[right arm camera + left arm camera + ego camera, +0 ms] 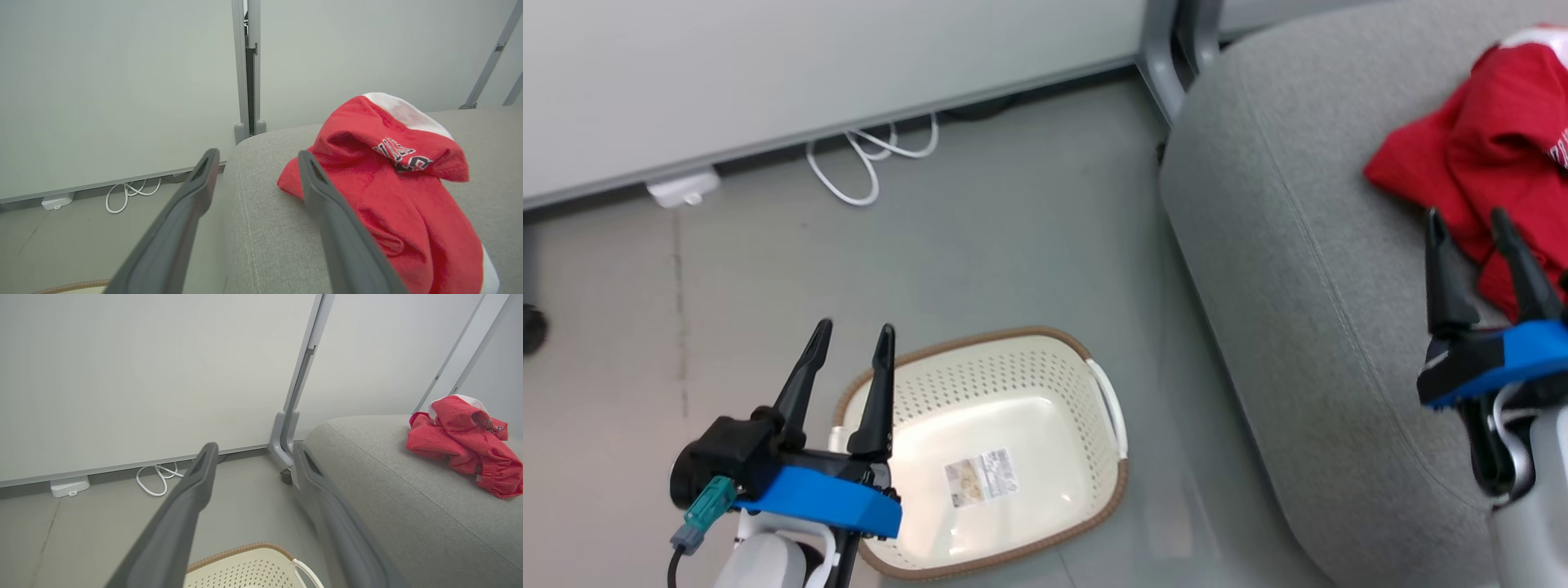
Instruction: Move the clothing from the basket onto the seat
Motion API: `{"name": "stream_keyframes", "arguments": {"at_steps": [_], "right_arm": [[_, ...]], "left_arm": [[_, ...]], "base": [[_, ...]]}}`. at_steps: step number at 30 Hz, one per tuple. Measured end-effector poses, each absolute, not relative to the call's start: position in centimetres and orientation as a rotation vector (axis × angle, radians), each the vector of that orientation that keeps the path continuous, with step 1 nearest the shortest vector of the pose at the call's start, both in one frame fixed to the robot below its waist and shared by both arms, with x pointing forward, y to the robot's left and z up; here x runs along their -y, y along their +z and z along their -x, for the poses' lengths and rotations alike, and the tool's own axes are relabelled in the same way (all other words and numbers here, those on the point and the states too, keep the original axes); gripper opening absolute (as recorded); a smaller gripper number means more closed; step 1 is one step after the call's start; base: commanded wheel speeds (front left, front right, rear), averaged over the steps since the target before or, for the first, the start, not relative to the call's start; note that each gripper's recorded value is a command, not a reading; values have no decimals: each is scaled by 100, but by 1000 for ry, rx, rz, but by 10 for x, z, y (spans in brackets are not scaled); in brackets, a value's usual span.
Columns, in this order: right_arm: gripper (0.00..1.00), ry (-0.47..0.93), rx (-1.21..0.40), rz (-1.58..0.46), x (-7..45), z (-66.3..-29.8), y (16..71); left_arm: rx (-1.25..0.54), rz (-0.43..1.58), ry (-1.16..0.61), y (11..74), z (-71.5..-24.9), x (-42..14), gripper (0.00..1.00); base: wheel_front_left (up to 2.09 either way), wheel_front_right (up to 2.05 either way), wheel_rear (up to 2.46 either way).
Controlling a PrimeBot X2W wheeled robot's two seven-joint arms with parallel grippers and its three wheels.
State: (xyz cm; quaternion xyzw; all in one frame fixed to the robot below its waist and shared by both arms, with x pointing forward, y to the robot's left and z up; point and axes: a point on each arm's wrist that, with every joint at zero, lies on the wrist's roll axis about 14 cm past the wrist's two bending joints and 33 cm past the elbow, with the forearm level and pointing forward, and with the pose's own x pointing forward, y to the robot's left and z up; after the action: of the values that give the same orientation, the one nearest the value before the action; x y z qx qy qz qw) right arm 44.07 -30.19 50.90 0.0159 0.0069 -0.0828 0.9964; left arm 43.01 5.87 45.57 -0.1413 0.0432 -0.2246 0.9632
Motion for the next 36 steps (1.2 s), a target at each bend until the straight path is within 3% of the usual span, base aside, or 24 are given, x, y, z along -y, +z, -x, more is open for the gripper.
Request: {"name": "stream_keyframes", "arguments": {"at_steps": [10, 17, 36], "right_arm": [[100, -37, 3, -123, 228, -417, 514], [100, 9, 11, -154, 203, -399, 517], [100, 26, -15, -174, 193, -381, 513]], "left_arm": [[-56, 262, -214, 467, -396, -136, 100], [-50, 252, -111, 467, -371, -171, 100], [-61, 243, -95, 464, -355, -176, 100]], "base": [[0, 0, 0], [0, 0, 0], [0, 0, 0]]}}
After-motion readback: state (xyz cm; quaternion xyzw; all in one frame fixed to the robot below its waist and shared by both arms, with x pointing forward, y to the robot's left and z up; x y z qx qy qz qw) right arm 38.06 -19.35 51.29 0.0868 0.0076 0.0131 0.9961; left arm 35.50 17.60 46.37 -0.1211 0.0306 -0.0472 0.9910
